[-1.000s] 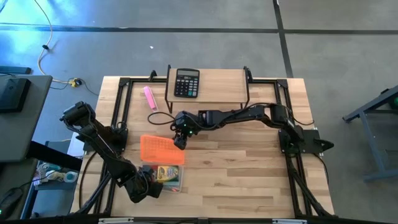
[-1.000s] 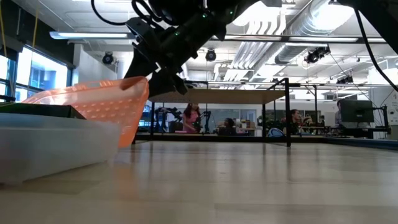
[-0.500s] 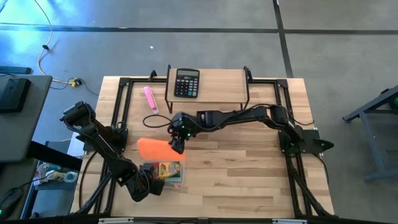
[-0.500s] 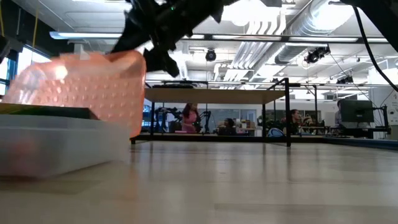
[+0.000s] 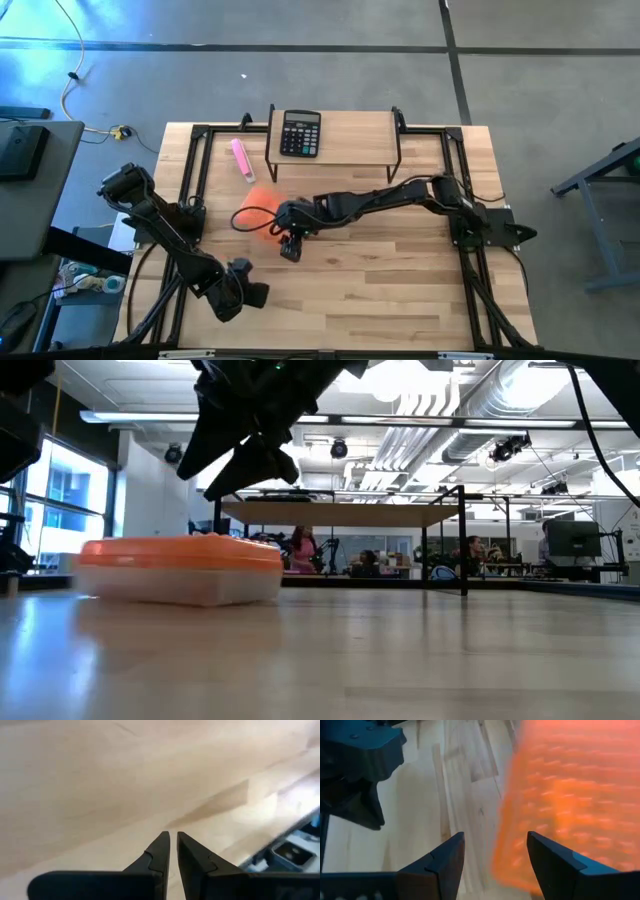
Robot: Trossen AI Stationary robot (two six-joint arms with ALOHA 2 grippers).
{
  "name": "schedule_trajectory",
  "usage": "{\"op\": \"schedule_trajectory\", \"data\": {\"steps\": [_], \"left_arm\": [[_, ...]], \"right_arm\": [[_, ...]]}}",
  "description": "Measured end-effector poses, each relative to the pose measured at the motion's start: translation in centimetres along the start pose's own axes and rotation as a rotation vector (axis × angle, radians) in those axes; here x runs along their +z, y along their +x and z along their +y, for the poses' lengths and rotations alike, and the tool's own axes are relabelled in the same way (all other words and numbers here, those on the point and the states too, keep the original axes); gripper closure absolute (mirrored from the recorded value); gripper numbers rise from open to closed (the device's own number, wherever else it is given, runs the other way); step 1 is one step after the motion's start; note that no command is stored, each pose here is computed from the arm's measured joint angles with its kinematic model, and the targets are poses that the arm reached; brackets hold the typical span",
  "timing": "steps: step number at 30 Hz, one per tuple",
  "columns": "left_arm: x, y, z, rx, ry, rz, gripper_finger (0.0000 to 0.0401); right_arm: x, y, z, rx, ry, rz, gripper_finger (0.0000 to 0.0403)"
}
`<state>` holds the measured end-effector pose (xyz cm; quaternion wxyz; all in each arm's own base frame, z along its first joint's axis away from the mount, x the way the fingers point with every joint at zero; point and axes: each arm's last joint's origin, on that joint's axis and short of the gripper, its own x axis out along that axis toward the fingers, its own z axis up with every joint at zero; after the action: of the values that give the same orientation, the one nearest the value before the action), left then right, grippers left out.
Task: Pack school essentials
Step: Close the supply box
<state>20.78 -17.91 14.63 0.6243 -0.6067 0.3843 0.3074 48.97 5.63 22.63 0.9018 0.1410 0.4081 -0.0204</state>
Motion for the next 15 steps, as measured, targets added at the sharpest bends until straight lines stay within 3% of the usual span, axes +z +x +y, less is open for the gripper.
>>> {"op": "schedule_trajectory", "data": {"steps": [8,15], "left_arm": [[-0.1,0.0,-0.2,-0.027,0.027,-0.001,0.0375],[0.1,-0.3,-0.3,-0.074,0.083,-0.076,0.0375]], "right_arm": [[0.3,-0.1,-0.6,-0.003,0.014,-0.011,0.0198],[1.5,-0.3,-3.5,-0.047,0.056,-0.036,0.0198]]}}
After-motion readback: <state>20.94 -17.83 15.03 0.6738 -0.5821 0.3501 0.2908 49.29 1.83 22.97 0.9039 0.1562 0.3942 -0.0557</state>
